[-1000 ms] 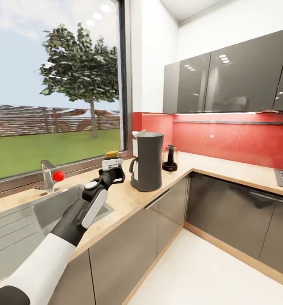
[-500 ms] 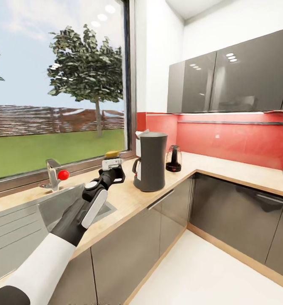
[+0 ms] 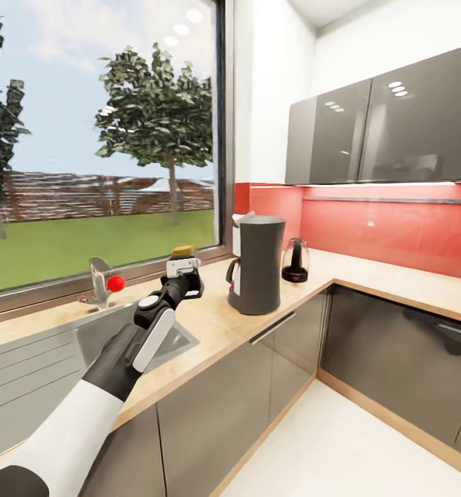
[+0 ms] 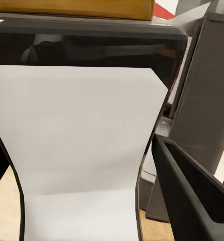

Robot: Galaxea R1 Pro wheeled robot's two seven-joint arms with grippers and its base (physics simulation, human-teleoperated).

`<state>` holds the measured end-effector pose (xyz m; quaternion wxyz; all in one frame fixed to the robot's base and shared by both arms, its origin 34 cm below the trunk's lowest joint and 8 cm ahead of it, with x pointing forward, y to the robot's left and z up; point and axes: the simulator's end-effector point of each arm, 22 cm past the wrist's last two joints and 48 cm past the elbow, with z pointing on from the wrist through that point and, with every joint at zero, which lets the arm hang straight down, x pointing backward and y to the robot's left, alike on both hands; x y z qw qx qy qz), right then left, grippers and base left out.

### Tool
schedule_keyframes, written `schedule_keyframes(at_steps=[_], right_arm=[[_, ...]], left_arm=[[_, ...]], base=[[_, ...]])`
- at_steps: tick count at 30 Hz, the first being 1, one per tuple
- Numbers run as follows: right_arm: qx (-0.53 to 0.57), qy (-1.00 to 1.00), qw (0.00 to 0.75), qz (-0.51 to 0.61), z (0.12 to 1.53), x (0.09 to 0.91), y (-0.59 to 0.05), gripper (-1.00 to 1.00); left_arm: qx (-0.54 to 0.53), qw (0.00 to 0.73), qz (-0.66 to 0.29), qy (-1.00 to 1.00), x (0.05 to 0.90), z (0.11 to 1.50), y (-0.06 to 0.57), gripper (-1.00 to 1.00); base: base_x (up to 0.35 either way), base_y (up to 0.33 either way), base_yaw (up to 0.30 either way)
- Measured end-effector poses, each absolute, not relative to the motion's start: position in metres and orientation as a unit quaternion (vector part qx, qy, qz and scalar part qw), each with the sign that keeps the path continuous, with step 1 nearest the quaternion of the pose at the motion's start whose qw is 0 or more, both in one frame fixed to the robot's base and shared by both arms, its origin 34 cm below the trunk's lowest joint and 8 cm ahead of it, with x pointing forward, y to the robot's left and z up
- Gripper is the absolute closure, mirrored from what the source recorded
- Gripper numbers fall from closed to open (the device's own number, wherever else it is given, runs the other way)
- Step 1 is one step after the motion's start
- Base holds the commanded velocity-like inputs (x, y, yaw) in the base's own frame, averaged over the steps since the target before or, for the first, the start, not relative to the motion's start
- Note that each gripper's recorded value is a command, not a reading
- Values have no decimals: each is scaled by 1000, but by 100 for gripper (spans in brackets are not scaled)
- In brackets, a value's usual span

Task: Set up a coffee station on the kitchen countertop: keep the coffee maker on the countertop, move the bottle of coffee from the kitchen shelf to the counter next to the coffee maker, place a paper coffee filter on top of the coffee maker, put the saucer next to the coffee maker with the coffee cup on the saucer, and place the electric kettle next to the coffee maker.

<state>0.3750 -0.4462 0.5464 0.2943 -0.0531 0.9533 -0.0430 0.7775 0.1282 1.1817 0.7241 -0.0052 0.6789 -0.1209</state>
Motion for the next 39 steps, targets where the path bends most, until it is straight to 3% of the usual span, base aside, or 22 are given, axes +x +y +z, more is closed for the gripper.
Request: schedule_keyframes(at_steps=[39], right_arm=[[-53,953,294,-43,546,374,-446,-100]], left_arm=[[-7,706,-109,700,786,1156,132,100]], base=[[64,-46,1]])
